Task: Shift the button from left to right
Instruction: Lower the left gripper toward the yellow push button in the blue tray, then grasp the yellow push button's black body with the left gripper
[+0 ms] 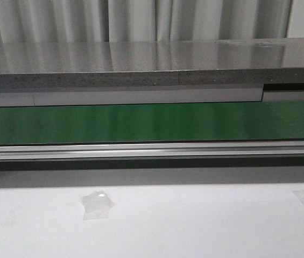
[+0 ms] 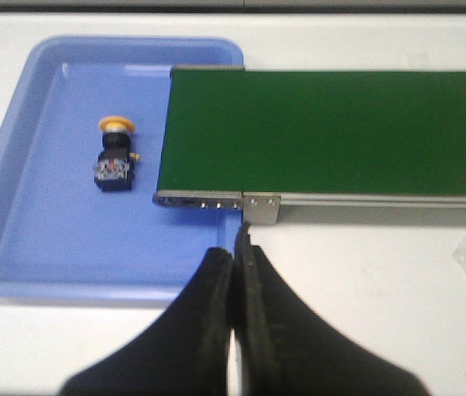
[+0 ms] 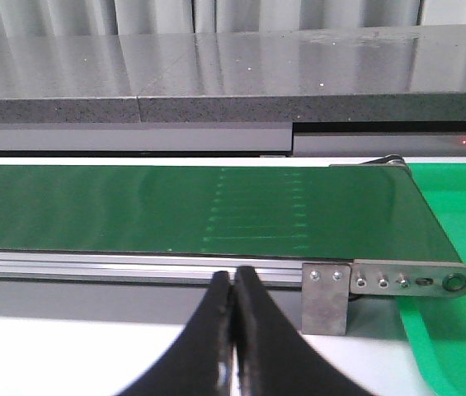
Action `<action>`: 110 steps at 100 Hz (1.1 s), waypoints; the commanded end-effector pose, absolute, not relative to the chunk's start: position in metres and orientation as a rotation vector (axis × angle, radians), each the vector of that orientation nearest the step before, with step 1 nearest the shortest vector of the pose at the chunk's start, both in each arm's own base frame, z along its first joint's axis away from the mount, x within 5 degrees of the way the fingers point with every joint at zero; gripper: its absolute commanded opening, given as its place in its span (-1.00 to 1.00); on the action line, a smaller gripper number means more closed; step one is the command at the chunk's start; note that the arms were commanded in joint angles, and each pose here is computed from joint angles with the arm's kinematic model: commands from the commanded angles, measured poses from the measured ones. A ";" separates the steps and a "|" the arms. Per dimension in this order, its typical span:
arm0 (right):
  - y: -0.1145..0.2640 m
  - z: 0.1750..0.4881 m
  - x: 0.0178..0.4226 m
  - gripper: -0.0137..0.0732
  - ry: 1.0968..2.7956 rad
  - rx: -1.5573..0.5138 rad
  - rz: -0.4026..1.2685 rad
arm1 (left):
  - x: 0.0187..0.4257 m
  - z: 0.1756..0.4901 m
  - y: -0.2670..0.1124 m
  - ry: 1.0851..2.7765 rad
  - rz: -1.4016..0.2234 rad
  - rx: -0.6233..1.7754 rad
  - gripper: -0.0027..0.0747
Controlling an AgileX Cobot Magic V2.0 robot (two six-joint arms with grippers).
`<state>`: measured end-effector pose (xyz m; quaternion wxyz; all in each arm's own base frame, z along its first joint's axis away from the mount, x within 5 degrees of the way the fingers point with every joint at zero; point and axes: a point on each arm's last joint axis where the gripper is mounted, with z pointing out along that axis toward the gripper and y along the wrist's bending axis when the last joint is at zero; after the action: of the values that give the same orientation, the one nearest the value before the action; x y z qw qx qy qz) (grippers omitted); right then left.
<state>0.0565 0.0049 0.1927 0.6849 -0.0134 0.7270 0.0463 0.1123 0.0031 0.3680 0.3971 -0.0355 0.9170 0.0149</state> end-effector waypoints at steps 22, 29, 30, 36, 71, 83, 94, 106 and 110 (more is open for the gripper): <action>0.005 0.207 0.054 -0.84 1.505 -0.043 0.096 | 0.156 0.364 0.001 2.495 0.102 0.032 -0.98; 0.005 0.207 0.054 -0.84 1.505 -0.043 0.096 | 0.163 0.360 0.001 2.514 0.106 0.035 -0.98; 0.005 0.207 0.054 -0.84 1.505 -0.043 0.096 | 0.164 0.360 0.001 2.517 0.106 0.035 -0.98; 0.005 0.207 0.054 -0.84 1.505 -0.043 0.096 | 0.167 0.359 0.000 2.507 0.102 0.037 -0.97; 0.005 0.207 0.054 -0.84 1.505 -0.043 0.096 | 0.169 0.360 0.000 2.485 0.100 0.038 0.67; 0.005 0.207 0.054 -0.84 1.505 -0.043 0.096 | 0.170 0.360 0.000 2.481 0.096 0.036 0.80; 0.005 0.207 0.054 -0.84 1.505 -0.043 0.096 | 0.171 0.361 0.000 2.465 0.086 0.010 0.71; 0.005 0.207 0.054 -0.84 1.505 -0.043 0.096 | 0.175 0.365 0.002 2.395 0.095 -0.056 0.57; 0.005 0.207 0.054 -0.84 1.505 -0.043 0.096 | 0.178 0.368 0.005 2.372 0.114 -0.092 0.54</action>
<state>0.0565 0.0049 0.1927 0.6849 -0.0134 0.7270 0.0463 0.1706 0.0027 0.3501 0.3092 -0.0138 0.9501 0.0395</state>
